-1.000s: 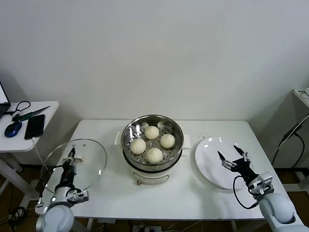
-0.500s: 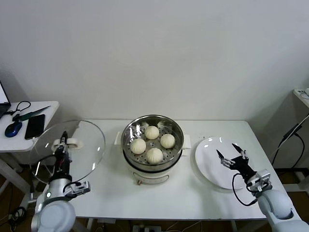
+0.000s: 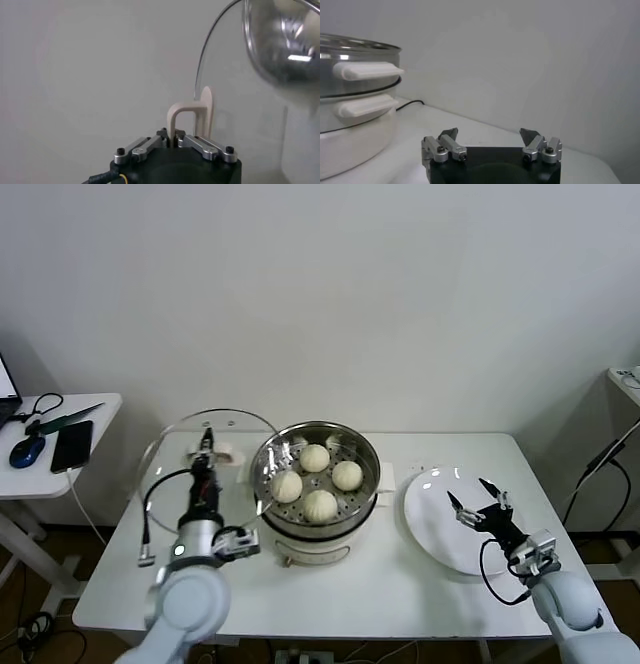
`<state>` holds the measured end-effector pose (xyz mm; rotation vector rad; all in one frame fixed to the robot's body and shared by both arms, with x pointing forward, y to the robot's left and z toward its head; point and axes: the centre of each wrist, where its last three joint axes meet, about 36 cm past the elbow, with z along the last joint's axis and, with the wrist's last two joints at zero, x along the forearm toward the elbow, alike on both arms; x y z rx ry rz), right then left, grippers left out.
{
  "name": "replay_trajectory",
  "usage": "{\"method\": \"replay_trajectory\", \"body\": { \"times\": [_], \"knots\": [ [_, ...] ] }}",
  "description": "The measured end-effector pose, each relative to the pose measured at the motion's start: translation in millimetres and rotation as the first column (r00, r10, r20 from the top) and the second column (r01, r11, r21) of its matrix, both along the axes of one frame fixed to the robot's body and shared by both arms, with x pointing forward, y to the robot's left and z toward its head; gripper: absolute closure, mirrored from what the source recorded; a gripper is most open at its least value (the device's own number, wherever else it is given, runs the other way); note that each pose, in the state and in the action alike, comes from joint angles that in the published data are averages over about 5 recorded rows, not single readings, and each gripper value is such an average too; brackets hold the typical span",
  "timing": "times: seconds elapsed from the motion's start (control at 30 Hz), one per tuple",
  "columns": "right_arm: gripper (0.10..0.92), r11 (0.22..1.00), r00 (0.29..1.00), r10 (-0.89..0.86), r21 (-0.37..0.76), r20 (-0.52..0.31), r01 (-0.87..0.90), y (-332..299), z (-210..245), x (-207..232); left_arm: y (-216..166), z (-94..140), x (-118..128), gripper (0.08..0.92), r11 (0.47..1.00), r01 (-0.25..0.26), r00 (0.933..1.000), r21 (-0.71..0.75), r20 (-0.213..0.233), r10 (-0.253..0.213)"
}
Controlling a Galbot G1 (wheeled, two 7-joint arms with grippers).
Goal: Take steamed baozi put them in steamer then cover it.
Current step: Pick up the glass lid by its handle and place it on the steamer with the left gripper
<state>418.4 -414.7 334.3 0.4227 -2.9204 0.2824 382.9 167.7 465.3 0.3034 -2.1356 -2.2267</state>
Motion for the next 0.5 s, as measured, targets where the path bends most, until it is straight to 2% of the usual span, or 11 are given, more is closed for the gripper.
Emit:
{"method": "replay_trajectory", "body": {
  "times": [0.27, 0.5],
  "knots": [
    [0.2, 1.0, 1.0, -0.007, -0.007, 0.002, 0.007, -4, -3, -4, -59, -2, 22, 0.849, 0.997, 0.047, 0.9983, -0.059, -0.031, -0.049],
    [0.2, 1.0, 1.0, -0.016, -0.015, -0.002, 0.016, -10, -6, -10, -101, -5, 36, 0.849, 0.991, 0.095, 0.9934, -0.093, -0.055, -0.1]
  ]
}}
